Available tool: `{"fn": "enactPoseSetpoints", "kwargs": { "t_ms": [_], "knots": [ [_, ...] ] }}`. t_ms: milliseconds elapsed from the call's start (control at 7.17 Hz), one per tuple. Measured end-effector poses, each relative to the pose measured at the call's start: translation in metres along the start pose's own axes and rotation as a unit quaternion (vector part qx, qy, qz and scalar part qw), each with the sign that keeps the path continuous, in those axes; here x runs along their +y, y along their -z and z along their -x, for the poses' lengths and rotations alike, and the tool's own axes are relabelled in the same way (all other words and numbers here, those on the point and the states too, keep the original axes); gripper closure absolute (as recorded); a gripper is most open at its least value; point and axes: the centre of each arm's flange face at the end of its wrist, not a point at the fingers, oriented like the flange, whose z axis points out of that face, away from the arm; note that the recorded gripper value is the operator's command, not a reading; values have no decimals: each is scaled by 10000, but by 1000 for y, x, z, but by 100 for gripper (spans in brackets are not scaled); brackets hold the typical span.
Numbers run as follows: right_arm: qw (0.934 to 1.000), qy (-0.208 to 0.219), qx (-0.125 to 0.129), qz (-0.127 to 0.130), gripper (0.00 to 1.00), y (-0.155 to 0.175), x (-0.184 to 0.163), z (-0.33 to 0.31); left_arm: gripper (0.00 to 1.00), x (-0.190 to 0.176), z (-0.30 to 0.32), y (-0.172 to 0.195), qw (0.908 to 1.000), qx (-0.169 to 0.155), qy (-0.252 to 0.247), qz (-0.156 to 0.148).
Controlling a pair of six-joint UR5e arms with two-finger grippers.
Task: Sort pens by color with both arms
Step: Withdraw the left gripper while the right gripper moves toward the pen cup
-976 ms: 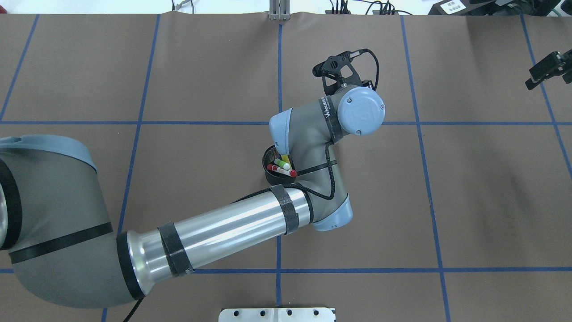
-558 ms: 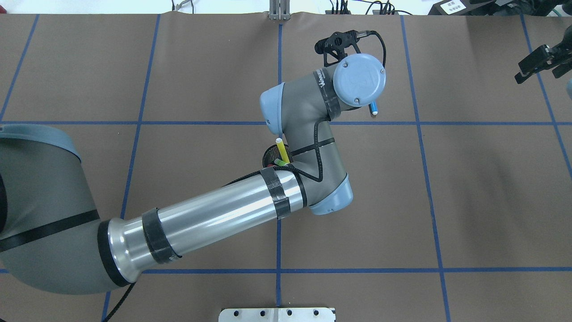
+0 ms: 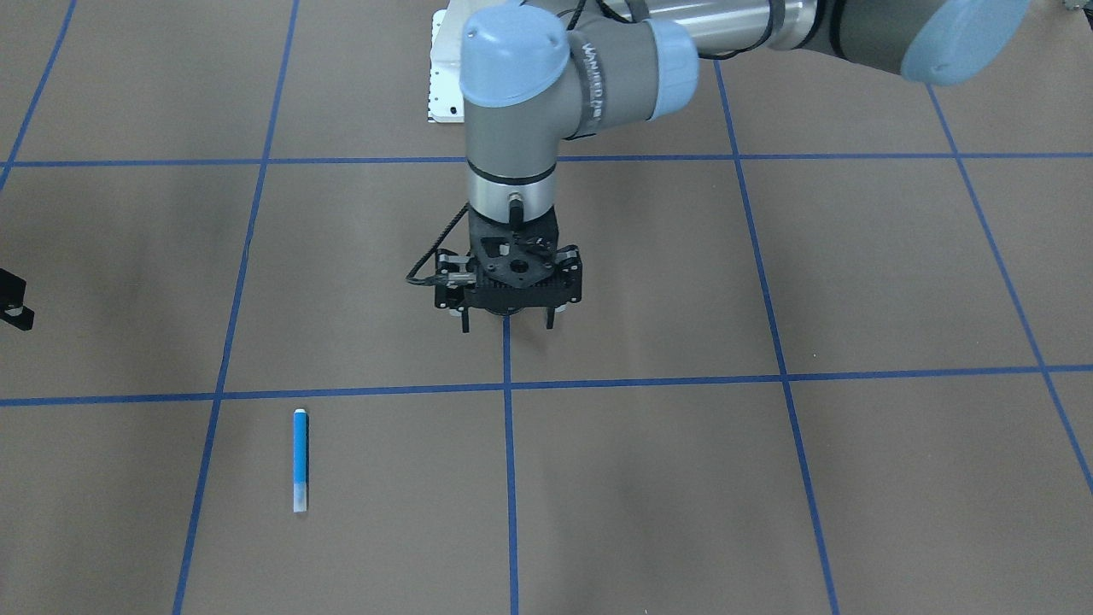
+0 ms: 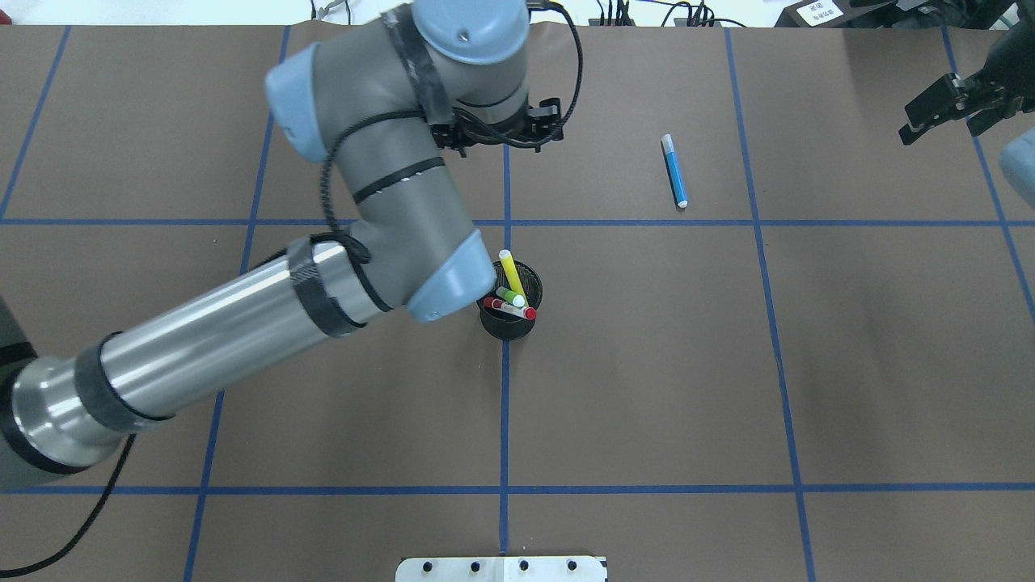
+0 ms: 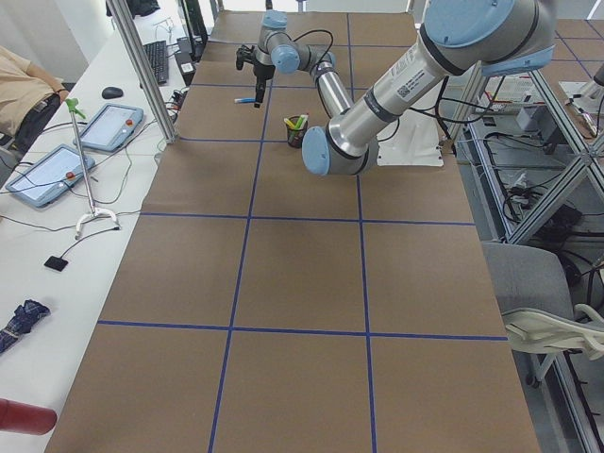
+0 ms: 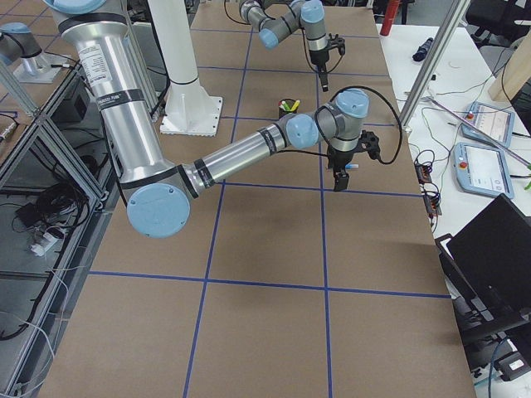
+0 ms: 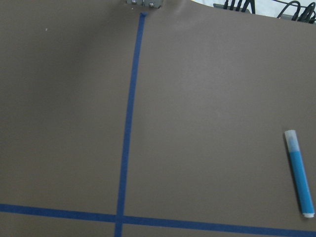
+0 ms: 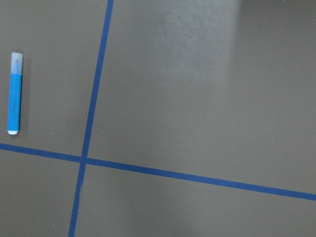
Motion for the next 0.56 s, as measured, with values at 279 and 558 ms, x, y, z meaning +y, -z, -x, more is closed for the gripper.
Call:
{"fn": "enactPoseSetpoints", "kwargs": {
  "t_ms": [279,558],
  "knots": [
    [9996,-220,-167,-42,0,2,1,58,2,-11,111,25,9970,-58,-648,423],
    [9954,-878,-390,11,2,-1,10,131,2,-22,212,38,9904,-44,-1191,699]
  ]
}}
